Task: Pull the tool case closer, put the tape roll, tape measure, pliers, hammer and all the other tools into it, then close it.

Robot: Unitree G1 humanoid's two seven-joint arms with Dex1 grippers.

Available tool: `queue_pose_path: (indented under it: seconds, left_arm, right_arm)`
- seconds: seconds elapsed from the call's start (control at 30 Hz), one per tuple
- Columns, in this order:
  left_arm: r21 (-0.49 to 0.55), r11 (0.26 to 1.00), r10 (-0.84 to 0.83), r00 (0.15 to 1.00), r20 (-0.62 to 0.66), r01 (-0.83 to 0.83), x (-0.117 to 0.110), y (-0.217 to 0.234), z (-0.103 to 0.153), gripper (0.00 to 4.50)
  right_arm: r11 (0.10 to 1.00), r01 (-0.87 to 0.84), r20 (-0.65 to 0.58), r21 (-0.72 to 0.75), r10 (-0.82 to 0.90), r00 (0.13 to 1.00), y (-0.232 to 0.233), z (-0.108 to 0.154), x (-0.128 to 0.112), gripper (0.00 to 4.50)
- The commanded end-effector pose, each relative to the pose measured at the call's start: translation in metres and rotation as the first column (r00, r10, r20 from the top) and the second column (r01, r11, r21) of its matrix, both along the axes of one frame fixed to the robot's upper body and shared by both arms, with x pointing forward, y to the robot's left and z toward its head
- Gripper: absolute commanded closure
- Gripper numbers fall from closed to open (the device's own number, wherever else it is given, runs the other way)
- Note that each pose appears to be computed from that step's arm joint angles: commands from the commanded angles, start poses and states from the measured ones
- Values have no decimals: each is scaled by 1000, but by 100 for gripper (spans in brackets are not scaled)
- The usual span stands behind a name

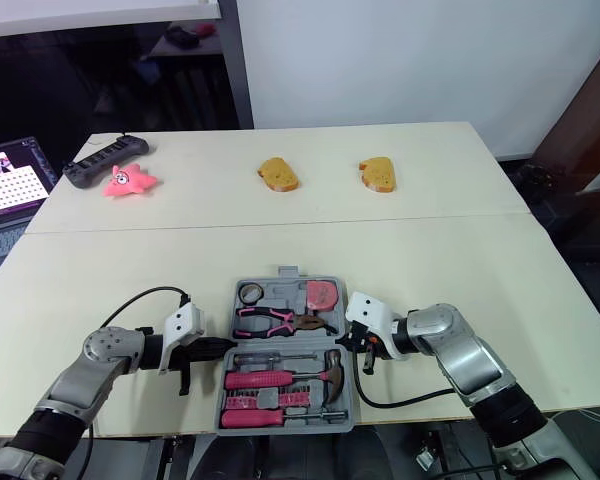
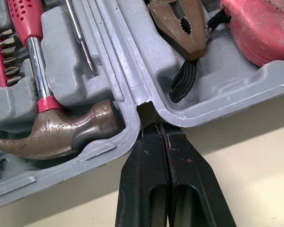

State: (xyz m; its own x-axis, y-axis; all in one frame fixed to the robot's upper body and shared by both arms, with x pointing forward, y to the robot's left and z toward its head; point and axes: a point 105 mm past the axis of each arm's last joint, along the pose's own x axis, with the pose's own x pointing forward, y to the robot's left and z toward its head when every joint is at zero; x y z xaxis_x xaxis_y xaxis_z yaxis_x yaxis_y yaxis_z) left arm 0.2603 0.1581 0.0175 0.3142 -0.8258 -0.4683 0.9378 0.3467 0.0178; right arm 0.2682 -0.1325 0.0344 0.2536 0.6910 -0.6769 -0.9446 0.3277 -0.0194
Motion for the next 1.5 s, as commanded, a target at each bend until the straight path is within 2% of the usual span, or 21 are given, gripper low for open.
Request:
queue_pose_path:
  seconds: [0.03,0.33,0.47,0.53,0.6,0.7,0.8,0.93,1.13,1.37,1.5]
  left_arm:
    - [3,1000,3,1000,12,-3,1,-4,-2,444]
    - [4,994,108,994,27,-108,-3,27,5,444]
    - [-86,973,216,976,14,-214,-10,49,23,444]
    - [-128,967,224,974,14,-221,-18,55,31,444]
    - [-214,958,202,979,20,-193,-26,53,45,444]
    - [-320,944,82,997,7,-76,-47,31,62,450]
    - [-332,943,-11,1000,-23,3,-63,14,64,450]
    - [-301,951,-122,982,-142,74,-80,-13,42,450]
    - [-226,968,-145,974,-171,104,-79,-39,11,450]
    - [-42,997,-66,965,-252,57,-78,-25,-26,450]
    - [2,999,-37,958,-284,39,-79,-19,-35,450]
  right_arm:
    - [999,-38,41,38,36,998,10,12,2,450]
    - [1000,8,37,14,-9,999,-19,17,-1,450]
    - [998,63,46,15,-63,997,-47,28,0,450]
    - [992,107,42,61,-110,993,-53,36,3,450]
    - [986,136,31,95,-140,990,-58,43,6,450]
    - [968,186,-9,168,-187,982,-54,51,11,361]
    - [949,225,-54,219,-218,974,-47,54,14,208]
    - [882,369,-219,293,-313,924,-31,51,27,10]
    - [781,546,-430,302,-400,810,-18,37,41,4]
    - [716,619,-527,323,-407,746,3,22,57,4]
    - [674,633,-573,381,-366,734,25,20,68,4]
